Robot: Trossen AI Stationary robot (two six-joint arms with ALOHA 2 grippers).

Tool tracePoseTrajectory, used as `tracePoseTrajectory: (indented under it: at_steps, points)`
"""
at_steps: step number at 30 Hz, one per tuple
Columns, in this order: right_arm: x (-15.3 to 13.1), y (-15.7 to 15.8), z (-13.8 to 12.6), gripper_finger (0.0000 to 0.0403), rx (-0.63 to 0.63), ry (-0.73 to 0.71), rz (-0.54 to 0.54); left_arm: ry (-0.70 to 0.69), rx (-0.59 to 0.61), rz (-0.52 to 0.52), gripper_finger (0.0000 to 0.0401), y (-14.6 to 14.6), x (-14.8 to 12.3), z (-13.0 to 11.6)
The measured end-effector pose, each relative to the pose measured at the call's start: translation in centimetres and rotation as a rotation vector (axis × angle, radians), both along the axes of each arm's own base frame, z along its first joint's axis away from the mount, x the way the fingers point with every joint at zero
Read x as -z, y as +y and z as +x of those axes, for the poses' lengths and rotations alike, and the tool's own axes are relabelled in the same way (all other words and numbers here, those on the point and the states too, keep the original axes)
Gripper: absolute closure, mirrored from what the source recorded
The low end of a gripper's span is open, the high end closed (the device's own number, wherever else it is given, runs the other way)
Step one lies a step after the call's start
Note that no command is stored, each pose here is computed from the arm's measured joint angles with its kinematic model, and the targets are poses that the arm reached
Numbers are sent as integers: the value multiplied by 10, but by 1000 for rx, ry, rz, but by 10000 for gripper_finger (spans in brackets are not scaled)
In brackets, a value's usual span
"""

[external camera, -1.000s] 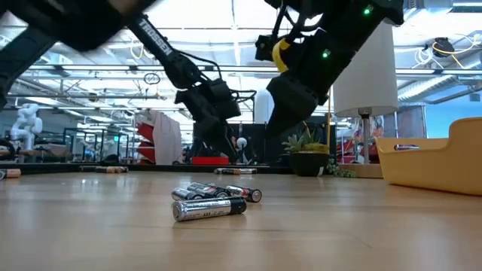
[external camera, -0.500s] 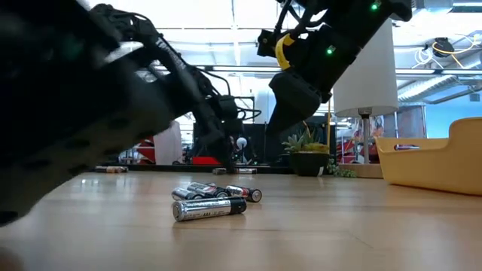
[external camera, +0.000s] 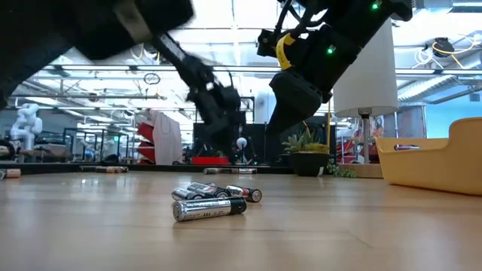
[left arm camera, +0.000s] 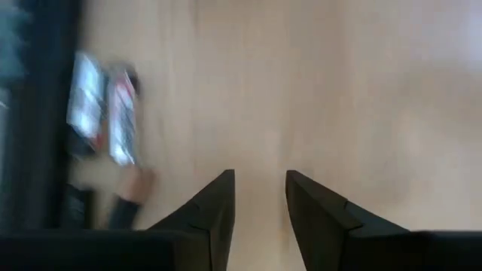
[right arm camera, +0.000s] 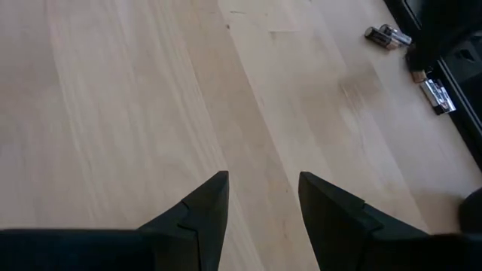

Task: Sort batteries
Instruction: Put the black battery into the orange bin

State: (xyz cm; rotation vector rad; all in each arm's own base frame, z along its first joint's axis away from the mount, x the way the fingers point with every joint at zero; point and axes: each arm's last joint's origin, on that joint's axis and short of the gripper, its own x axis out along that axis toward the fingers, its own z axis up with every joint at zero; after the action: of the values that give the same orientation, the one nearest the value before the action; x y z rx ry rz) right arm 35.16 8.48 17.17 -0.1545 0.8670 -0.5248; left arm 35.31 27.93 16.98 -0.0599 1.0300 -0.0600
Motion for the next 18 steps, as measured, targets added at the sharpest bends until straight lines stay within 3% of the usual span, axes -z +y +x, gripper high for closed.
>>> tracePoseTrajectory:
  at_steps: [4, 8, 13, 18]
  points:
    - [0, 6, -2, 250, -15, -2, 2, 15, -185, 7, 273, 9, -28, -17]
    - [0, 13, -4, 250, -34, -2, 5, 68, -371, -92, 273, 17, -31, -33]
    - [0, 19, -5, 250, -49, 0, 4, 252, -533, -96, 273, 26, 1, -48]
    - [0, 19, -6, 250, -50, 2, 3, 277, -553, -114, 273, 28, 16, -49]
